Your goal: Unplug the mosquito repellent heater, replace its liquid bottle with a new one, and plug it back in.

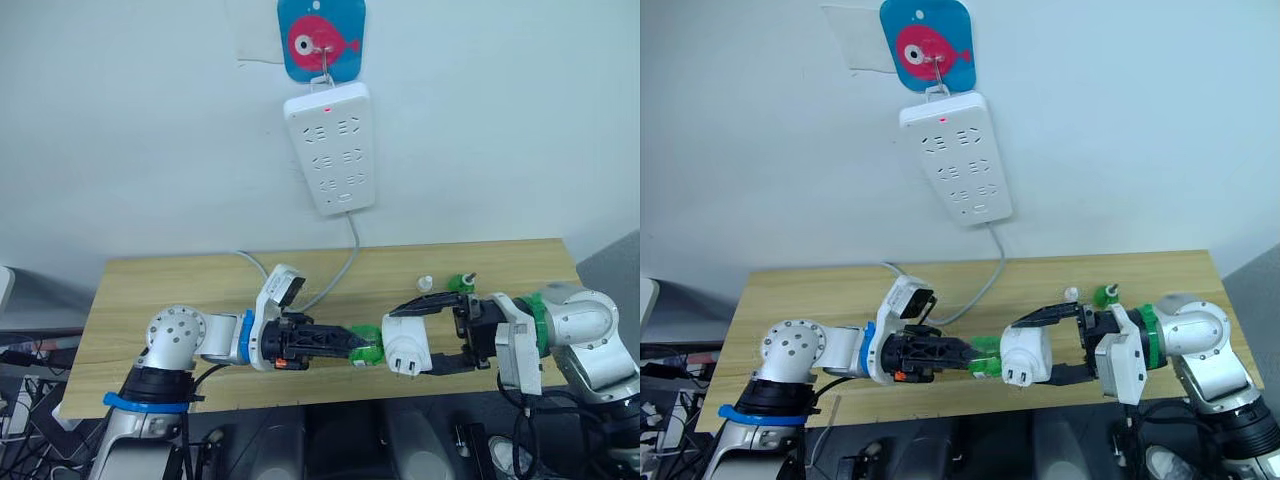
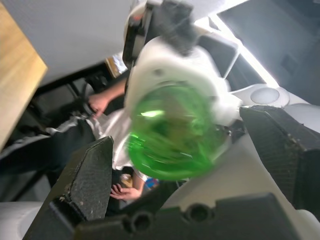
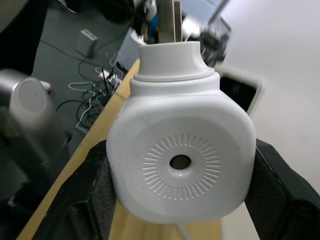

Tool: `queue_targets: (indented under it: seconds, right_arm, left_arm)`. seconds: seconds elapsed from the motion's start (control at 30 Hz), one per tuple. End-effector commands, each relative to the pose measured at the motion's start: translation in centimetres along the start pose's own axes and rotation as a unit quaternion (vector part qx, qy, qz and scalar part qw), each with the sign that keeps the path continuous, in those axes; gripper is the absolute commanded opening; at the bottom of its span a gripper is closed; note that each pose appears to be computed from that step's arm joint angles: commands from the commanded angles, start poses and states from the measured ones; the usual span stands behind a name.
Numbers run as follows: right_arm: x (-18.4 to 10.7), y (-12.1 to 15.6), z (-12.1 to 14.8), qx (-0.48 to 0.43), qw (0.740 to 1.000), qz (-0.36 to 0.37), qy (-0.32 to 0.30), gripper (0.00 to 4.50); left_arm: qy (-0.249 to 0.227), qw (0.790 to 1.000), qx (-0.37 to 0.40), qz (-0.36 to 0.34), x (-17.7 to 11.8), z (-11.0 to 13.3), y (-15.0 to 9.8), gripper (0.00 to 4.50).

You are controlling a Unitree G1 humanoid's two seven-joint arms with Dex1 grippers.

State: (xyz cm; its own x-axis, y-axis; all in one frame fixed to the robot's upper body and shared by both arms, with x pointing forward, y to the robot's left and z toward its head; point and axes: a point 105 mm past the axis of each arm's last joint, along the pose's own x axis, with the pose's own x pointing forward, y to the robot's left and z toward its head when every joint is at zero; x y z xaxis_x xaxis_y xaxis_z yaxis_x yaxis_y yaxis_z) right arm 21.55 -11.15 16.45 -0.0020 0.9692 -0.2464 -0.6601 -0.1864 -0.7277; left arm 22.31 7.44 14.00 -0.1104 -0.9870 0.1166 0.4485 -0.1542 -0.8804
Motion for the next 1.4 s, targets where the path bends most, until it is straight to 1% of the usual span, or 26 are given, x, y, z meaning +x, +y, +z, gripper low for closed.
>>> queue_targets:
  seconds: [0.03, 0.1, 0.13, 0.17, 0.2, 0.23, 0.3, 0.4, 0.43, 0.47, 0.53, 0.57, 0.67, 0.73, 0.83, 0.87, 0.97, 1.03, 1.13, 1.3, 1.4]
  right_arm:
    - [-2.3, -0.2, -1.7, 0.107, 0.992, -0.041, 0.060, 2.98]
    - [-3.1, -0.1, -2.7, 0.197, 0.974, -0.064, 0.091, 2.98]
    - [-3.4, 0.1, -3.1, 0.254, 0.959, -0.075, 0.103, 2.98]
    - [-3.6, 0.6, -3.2, 0.304, 0.943, -0.074, 0.110, 2.98]
    - [-3.6, 1.2, -3.1, 0.347, 0.928, -0.069, 0.116, 2.98]
    - [-3.8, 1.4, -3.3, 0.395, 0.906, -0.087, 0.124, 2.98]
    - [-4.2, 1.9, -4.0, 0.495, 0.847, -0.125, 0.146, 2.98]
    - [-4.3, 2.4, -3.5, 0.606, 0.768, -0.150, 0.143, 2.98]
    - [-4.4, 2.6, -3.7, 0.636, 0.738, -0.165, 0.151, 2.98]
    - [-4.5, 2.8, -3.9, 0.669, 0.704, -0.185, 0.152, 2.98]
    - [-4.3, 2.5, -4.1, 0.707, 0.657, -0.218, 0.145, 2.98]
    - [-4.3, 2.6, -4.3, 0.717, 0.640, -0.228, 0.154, 2.98]
    - [-3.4, 2.2, -4.0, 0.736, 0.614, -0.241, 0.153, 2.98]
    - [-2.9, 1.8, -3.9, 0.750, 0.591, -0.260, 0.143, 2.98]
    - [-2.6, 2.3, -4.0, 0.754, 0.575, -0.267, 0.171, 2.98]
    - [-2.5, 2.5, -4.0, 0.755, 0.571, -0.269, 0.179, 2.98]
    - [-2.2, 2.6, -4.3, 0.761, 0.555, -0.286, 0.175, 2.98]
    - [-2.0, 2.7, -4.4, 0.763, 0.552, -0.288, 0.174, 2.98]
    - [-1.7, 2.5, -4.3, 0.763, 0.553, -0.290, 0.170, 2.98]
    - [-0.8, 2.3, -3.9, 0.763, 0.558, -0.286, 0.154, 2.98]
    - [-0.6, 2.2, -3.7, 0.762, 0.563, -0.284, 0.150, 2.98]
  left_arm:
    - [0.012, 0.990, 0.135, 0.042, -1.0, 0.9, -1.5, 4.50]
    - [0.040, 0.969, 0.230, 0.079, -1.3, 0.6, -1.3, 4.50]
    - [0.050, 0.948, 0.297, 0.106, -1.3, 0.6, -0.7, 4.50]
    - [0.057, 0.922, 0.361, 0.130, -1.3, 0.7, -0.1, 4.50]
    - [0.057, 0.887, 0.429, 0.161, -1.2, 1.1, 0.6, 4.50]
    - [0.050, 0.859, 0.475, 0.183, -1.0, 1.4, 1.0, 4.50]
    - [0.036, 0.815, 0.539, 0.208, -0.4, 1.5, 1.2, 4.50]
    - [0.043, 0.741, 0.634, 0.216, 0.6, 0.5, 1.1, 4.50]
    - [0.046, 0.722, 0.655, 0.217, 0.9, 0.1, 1.2, 4.50]
    - [0.054, 0.692, 0.685, 0.222, 1.2, -0.2, 1.5, 4.50]
    - [0.069, 0.644, 0.731, 0.212, 2.0, -0.9, 1.8, 4.50]
    - [0.068, 0.631, 0.742, 0.216, 2.3, -0.9, 2.0, 4.50]
    - [0.046, 0.626, 0.743, 0.234, 3.2, -0.5, 2.8, 4.50]
    - [0.038, 0.639, 0.732, 0.236, 3.8, -0.8, 3.4, 4.50]
    - [0.040, 0.644, 0.728, 0.232, 4.7, -1.3, 4.0, 4.50]
    - [0.035, 0.649, 0.722, 0.235, 5.0, -1.2, 4.1, 4.50]
    - [0.037, 0.655, 0.715, 0.239, 5.4, -0.9, 4.4, 4.50]
    - [0.049, 0.648, 0.720, 0.243, 5.6, -0.5, 4.7, 4.50]
    - [0.065, 0.647, 0.720, 0.241, 5.9, -0.3, 5.0, 4.50]
    - [0.083, 0.661, 0.711, 0.226, 6.8, -0.7, 5.7, 4.50]
    - [0.085, 0.663, 0.707, 0.229, 6.9, -0.7, 5.9, 4.50]
